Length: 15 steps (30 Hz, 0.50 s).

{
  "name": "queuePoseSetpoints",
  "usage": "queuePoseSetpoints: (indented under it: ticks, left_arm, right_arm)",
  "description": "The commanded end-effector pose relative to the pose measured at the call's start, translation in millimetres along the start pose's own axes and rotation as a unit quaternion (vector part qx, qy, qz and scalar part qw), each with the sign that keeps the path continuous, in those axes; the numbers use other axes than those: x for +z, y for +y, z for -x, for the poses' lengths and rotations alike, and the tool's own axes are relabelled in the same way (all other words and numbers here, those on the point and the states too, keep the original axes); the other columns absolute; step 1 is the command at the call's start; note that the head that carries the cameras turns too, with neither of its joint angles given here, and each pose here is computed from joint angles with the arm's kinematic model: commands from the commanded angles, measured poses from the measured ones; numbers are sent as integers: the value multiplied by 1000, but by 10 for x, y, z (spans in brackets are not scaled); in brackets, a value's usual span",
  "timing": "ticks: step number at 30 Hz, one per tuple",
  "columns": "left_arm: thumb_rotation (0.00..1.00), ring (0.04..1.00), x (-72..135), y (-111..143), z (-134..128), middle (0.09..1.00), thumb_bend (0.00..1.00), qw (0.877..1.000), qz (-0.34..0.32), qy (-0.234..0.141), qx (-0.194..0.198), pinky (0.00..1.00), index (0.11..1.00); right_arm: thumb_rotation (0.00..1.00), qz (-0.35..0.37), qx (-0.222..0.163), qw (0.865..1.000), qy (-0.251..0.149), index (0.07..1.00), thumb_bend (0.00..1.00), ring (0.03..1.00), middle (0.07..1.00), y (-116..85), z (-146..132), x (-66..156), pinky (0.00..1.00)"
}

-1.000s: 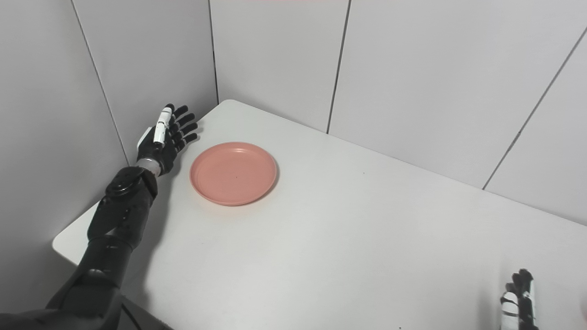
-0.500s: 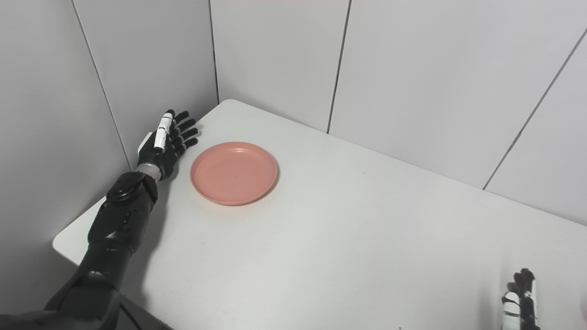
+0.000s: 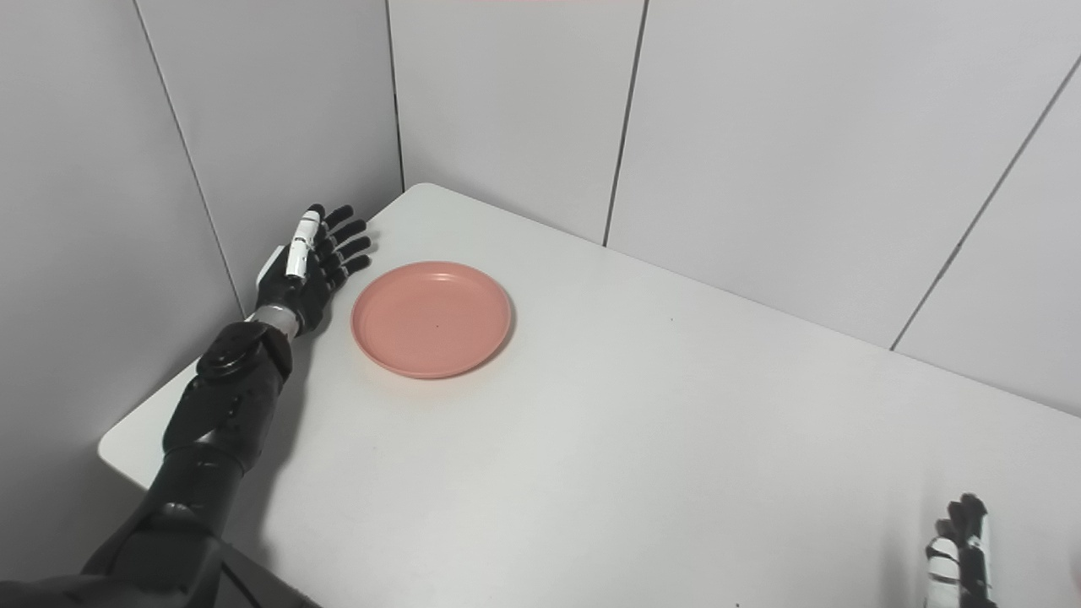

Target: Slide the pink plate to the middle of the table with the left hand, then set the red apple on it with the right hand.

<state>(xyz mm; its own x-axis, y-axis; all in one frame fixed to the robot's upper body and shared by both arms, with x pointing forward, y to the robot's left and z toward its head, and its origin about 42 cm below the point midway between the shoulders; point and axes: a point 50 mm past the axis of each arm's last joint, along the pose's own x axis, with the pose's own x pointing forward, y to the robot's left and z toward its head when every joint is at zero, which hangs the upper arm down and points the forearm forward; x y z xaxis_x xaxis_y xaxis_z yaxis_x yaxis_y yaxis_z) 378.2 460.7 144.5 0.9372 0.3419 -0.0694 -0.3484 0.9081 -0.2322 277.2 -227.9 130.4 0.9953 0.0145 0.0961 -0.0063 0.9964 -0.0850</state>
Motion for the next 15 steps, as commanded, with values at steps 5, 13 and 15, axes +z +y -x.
queuePoseSetpoints:
  ticks: [5,13,15]
  left_arm:
    - [1000,868,42,-143,-3,870,360,1000,1,-13,-22,867,846]
    - [1000,872,26,-277,26,875,351,999,6,-2,-34,881,857]
    - [1000,873,28,-309,39,876,342,999,6,0,-36,876,858]
  right_arm:
    - [1000,-5,4,1000,-23,1000,0,1000,1000,21,-51,160,1000]
    - [1000,-3,4,1000,-22,1000,0,1000,1000,22,-51,165,1000]
    - [1000,-3,5,1000,-24,1000,0,1000,1000,18,-54,159,1000]
